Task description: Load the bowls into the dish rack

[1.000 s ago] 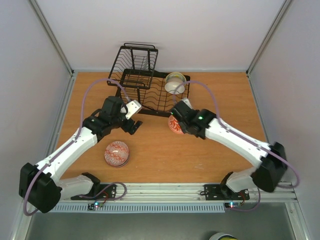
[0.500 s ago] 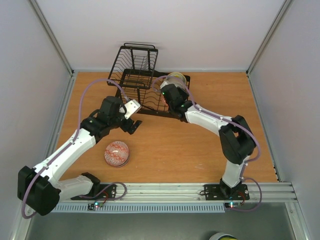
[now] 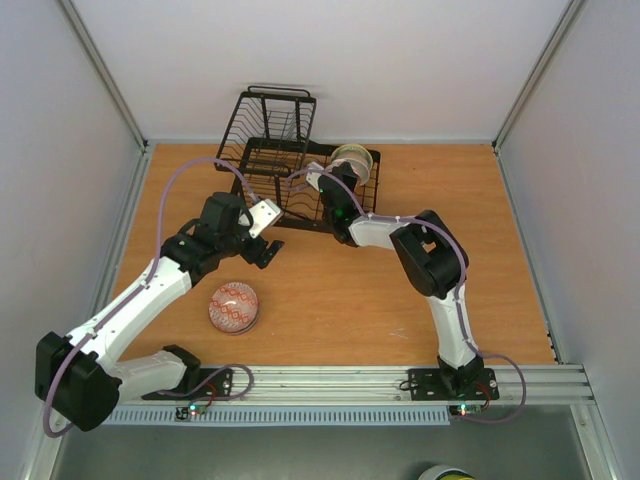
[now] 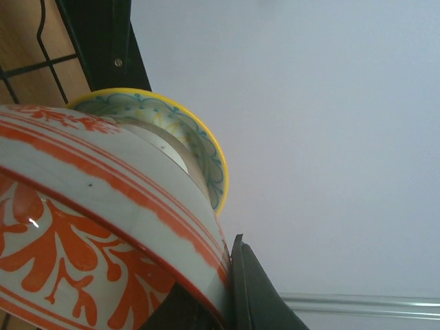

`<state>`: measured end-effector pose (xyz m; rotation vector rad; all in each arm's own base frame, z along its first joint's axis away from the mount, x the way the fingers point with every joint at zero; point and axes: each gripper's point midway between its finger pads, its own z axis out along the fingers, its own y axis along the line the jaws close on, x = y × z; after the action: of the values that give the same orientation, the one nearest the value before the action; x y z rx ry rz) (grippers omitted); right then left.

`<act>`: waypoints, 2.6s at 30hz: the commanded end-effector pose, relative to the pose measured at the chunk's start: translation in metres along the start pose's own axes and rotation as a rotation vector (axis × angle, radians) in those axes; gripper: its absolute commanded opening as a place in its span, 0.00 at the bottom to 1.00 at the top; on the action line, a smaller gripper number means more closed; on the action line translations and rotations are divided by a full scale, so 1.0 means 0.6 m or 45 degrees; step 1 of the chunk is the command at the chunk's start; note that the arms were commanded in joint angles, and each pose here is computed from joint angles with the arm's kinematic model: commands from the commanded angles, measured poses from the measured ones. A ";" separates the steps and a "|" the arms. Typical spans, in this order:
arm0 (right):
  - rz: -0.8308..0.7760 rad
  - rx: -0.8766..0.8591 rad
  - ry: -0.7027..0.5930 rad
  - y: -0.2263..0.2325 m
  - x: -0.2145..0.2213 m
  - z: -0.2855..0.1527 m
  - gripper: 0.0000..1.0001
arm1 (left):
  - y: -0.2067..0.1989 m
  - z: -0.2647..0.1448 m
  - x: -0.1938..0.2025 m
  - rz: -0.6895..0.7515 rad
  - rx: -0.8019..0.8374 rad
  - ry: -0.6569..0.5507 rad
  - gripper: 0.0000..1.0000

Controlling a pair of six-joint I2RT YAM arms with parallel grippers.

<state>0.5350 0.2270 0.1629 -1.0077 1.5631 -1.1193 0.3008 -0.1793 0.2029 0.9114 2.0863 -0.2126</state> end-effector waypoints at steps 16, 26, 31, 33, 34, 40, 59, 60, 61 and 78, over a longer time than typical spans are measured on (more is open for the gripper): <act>-0.106 0.380 0.056 -0.090 0.013 0.037 0.01 | 0.010 -0.002 -0.010 0.005 -0.032 -0.038 0.99; -0.209 0.443 0.068 -0.073 0.022 0.044 0.01 | 0.009 -0.003 -0.010 0.004 -0.031 -0.039 0.99; -0.245 0.494 0.069 -0.068 0.024 0.042 0.01 | 0.009 -0.005 -0.012 0.008 -0.031 -0.045 0.99; -0.264 0.513 0.067 -0.065 0.026 0.041 0.01 | 0.010 -0.007 -0.013 0.008 -0.033 -0.050 0.99; -0.278 0.509 0.067 -0.061 0.026 0.042 0.01 | 0.009 -0.008 -0.014 0.007 -0.033 -0.051 0.99; -0.281 0.451 0.064 -0.052 0.032 0.040 0.01 | 0.010 -0.012 -0.016 0.009 -0.038 -0.062 0.99; -0.078 0.122 0.072 -0.068 0.051 0.016 0.42 | 0.011 -0.026 -0.025 0.016 -0.046 -0.101 0.99; -0.062 0.085 0.072 -0.061 0.053 0.015 0.43 | 0.011 -0.028 -0.027 0.016 -0.048 -0.105 0.99; -0.048 0.063 0.071 -0.062 0.054 0.011 0.43 | 0.011 -0.029 -0.026 0.015 -0.049 -0.104 0.99; -0.009 -0.227 0.054 0.001 0.062 -0.006 0.49 | 0.011 -0.035 -0.030 0.017 -0.050 -0.117 0.99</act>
<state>0.5201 0.1911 0.1608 -1.1134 1.6942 -1.0491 0.2965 -0.1763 0.2201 0.8934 2.0361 -0.2101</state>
